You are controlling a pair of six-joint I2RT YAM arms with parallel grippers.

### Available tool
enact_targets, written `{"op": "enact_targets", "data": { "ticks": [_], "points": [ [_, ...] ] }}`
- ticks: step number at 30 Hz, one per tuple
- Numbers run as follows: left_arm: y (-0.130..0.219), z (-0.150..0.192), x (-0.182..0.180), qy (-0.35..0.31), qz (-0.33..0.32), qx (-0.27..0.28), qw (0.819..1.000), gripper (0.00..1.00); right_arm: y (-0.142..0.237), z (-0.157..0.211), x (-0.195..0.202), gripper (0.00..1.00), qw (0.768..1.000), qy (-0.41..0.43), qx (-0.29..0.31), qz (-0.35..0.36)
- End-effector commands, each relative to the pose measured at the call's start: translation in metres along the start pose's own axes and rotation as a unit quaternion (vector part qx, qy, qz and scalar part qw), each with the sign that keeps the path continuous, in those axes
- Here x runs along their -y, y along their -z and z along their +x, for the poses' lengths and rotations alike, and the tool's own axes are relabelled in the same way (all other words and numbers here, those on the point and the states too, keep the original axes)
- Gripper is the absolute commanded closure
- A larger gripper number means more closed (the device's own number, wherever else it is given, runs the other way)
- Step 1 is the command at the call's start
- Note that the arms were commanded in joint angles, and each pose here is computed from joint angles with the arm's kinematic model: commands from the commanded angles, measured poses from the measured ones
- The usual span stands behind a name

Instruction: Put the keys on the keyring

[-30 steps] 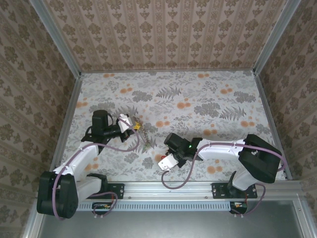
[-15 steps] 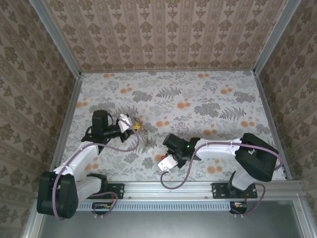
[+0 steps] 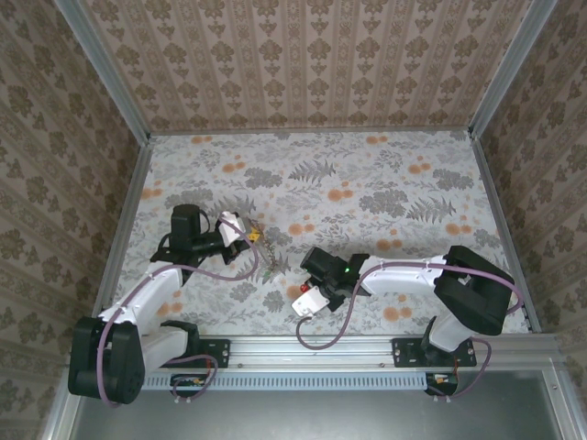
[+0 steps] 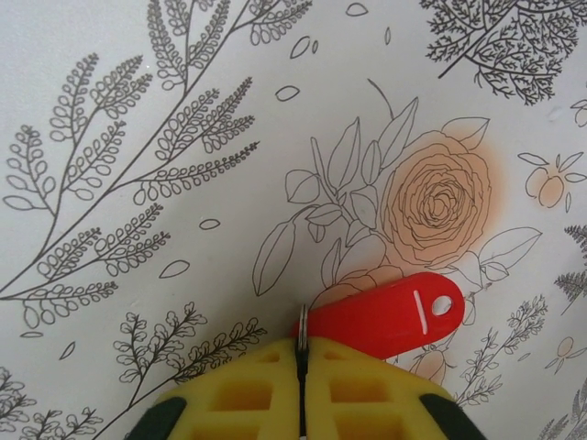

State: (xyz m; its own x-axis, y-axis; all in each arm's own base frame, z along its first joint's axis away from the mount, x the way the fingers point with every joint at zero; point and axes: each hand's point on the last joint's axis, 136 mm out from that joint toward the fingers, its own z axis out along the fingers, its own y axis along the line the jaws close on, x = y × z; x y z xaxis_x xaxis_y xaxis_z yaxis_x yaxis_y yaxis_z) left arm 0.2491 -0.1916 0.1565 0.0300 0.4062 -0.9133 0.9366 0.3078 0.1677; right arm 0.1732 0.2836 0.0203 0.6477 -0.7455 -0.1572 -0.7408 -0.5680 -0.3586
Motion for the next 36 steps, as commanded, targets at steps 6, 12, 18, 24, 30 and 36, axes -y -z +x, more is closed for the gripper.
{"op": "enact_targets", "data": {
  "ticks": [6,12,18,24,30,36],
  "points": [
    [0.009,-0.033,0.0,-0.05,0.005,0.042,0.998,1.0,0.04,-0.004,0.045,1.0,0.983,-0.162,0.052,0.061],
    [0.013,-0.063,0.006,-0.071,0.024,0.07,0.995,1.0,0.096,0.012,0.086,1.0,0.912,-0.347,0.159,0.151],
    [0.013,-0.085,0.027,-0.086,0.081,0.097,0.988,1.0,0.138,0.029,0.111,1.0,0.828,-0.47,0.209,0.222],
    [0.004,-0.093,0.037,-0.104,0.105,0.103,0.984,1.0,0.159,0.015,0.136,1.0,0.8,-0.481,0.271,0.233],
    [-0.009,-0.096,0.036,-0.104,0.101,0.095,0.985,1.0,0.164,0.006,0.15,1.0,0.781,-0.493,0.305,0.234],
    [-0.018,-0.094,0.035,-0.099,0.095,0.09,0.986,1.0,0.158,-0.009,0.156,1.0,0.789,-0.481,0.312,0.221]
  ]
}}
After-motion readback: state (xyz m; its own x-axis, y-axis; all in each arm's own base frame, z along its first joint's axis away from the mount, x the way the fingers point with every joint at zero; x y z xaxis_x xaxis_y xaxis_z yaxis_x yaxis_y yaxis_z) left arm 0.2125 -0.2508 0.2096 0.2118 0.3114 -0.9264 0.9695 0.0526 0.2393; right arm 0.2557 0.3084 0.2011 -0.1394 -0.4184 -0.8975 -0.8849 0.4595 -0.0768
